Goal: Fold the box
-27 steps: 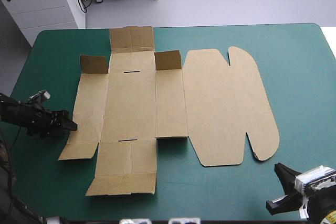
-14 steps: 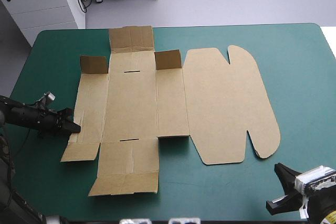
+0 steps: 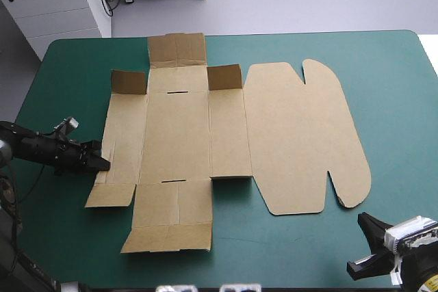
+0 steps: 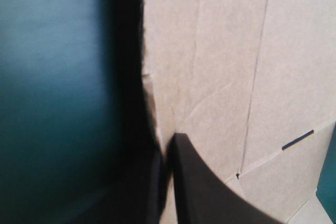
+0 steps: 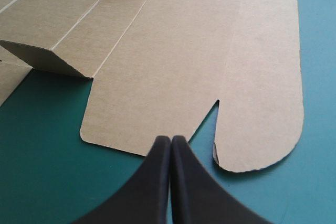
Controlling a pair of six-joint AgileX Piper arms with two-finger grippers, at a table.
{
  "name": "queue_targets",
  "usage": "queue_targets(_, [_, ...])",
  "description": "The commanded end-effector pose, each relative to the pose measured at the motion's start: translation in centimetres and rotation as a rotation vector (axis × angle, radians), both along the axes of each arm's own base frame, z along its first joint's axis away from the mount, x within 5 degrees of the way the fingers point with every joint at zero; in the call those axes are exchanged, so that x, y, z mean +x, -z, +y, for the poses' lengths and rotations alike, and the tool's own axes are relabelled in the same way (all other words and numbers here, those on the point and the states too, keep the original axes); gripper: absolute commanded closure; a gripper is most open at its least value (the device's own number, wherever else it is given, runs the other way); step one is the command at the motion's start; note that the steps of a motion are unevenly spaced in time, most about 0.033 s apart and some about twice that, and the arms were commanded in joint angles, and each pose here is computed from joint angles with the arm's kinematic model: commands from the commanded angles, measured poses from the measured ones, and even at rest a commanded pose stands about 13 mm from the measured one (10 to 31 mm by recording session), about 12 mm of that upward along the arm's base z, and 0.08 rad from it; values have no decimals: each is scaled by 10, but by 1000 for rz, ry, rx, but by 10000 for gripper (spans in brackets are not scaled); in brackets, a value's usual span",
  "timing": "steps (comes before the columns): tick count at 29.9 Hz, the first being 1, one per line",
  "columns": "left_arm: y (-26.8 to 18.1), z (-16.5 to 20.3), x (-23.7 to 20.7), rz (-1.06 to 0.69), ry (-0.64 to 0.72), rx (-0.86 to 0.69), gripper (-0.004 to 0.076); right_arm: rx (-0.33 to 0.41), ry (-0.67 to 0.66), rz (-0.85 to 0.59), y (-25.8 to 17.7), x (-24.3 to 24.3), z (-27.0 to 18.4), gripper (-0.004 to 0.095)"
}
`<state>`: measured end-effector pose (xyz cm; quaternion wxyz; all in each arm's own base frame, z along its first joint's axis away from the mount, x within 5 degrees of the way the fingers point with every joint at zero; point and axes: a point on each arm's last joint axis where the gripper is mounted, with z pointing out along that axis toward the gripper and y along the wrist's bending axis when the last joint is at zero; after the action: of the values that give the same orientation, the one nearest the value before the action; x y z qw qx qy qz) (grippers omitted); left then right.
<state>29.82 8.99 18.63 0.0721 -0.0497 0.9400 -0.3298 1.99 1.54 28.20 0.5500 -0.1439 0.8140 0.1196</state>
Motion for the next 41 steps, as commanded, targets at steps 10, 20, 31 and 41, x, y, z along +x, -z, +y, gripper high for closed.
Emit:
queue_targets(10, [-59, -45, -4, -160, 96, -77, 731, 28, 7, -80, -13, 2, 0, 927])
queue_targets(20, [-78, -61, -6, -219, 90, -116, 731, 28, 7, -80, -13, 2, 0, 927])
queue_targets(31, [-81, -69, -7, -231, 120, -113, 728, 28, 7, -80, -13, 2, 0, 927])
queue_targets(41, [-93, -67, -10, -318, 167, -37, 463, 28, 7, -80, -13, 2, 0, 927])
